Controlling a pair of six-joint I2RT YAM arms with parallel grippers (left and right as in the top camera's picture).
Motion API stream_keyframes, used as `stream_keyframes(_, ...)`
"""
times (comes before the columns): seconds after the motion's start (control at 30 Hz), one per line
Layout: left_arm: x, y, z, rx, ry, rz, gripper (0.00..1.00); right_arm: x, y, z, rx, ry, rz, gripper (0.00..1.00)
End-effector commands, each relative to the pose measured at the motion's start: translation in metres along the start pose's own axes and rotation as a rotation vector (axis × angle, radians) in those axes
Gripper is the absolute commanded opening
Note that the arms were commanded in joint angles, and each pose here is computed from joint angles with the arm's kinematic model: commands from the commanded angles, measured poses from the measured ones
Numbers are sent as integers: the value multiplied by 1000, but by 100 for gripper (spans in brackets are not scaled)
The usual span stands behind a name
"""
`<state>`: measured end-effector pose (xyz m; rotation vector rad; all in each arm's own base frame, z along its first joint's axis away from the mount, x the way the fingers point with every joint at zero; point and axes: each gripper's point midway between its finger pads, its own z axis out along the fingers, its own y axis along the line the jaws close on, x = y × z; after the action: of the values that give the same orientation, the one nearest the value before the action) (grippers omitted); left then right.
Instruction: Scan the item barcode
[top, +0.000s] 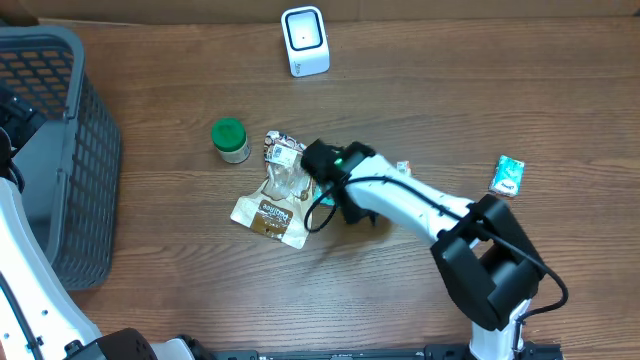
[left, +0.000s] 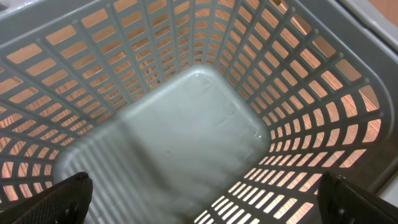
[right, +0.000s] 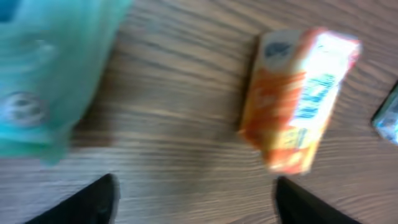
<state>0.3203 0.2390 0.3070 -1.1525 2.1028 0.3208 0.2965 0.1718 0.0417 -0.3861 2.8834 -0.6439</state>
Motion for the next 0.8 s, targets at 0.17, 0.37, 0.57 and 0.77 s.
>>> stream_keyframes(0.17, -6, -1, -3, 8, -16, -27, 100, -21, 16, -27, -212, -21, 83, 70)
stream_keyframes(0.37, -6, -1, -3, 8, -16, -27, 100, -54, -36, -74, -409, -116, 286, 62)
stream_keyframes(0.57, -6, -1, -3, 7, -16, -27, 100, -61, -92, -68, -632, -68, 440, 55)
stream_keyframes(0.77, -6, -1, -3, 7, -16, -27, 100, -45, -129, -19, -753, 9, 564, 36)
